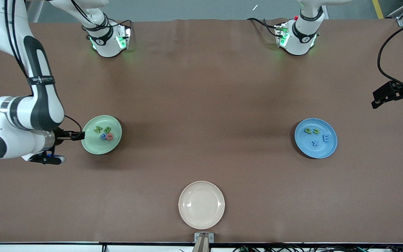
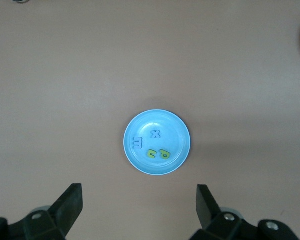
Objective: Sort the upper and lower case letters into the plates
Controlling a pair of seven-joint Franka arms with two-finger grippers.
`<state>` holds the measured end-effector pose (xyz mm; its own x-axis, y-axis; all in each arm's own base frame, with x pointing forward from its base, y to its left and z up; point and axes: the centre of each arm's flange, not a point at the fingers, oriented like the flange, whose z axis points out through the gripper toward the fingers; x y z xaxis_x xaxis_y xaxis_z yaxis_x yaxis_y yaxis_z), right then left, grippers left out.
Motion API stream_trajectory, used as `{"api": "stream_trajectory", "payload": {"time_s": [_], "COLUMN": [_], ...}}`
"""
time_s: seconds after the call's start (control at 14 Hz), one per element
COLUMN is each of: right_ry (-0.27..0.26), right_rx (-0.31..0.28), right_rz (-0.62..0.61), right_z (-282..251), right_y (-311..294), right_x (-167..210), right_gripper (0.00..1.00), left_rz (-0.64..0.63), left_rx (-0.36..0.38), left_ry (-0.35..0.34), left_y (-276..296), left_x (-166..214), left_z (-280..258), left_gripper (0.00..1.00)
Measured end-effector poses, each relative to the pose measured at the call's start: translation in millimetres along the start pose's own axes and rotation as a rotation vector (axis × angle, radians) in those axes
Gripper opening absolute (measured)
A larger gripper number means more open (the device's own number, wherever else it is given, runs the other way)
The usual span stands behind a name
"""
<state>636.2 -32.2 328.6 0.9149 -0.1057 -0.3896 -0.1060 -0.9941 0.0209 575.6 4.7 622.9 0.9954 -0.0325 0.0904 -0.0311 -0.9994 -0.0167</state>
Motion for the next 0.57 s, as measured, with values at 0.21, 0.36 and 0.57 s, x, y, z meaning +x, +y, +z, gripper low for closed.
{"api": "stream_trajectory", "payload": {"time_s": [0.21,0.36,0.57], "right_ry": [0.065,0.077,0.076], "right_rx": [0.007,-0.009,-0.025], "right_rz": [-0.018,-0.047,-0.084], "right_z": [-62,-108,-159], "right_y": [9,11,13], "right_x": [-22,-47,-76], "right_gripper": [1.0,1.0,1.0], "left_rz": [0.0,0.0,0.009], "left_rx": [-0.001,-0.001,-0.002], "left_ry": [0.006,0.007,0.007], "left_y": [0,0,5], "left_x": [-1,-2,-2], "left_z": [-3,-4,-5], "left_gripper": [1.0,1.0,1.0]}}
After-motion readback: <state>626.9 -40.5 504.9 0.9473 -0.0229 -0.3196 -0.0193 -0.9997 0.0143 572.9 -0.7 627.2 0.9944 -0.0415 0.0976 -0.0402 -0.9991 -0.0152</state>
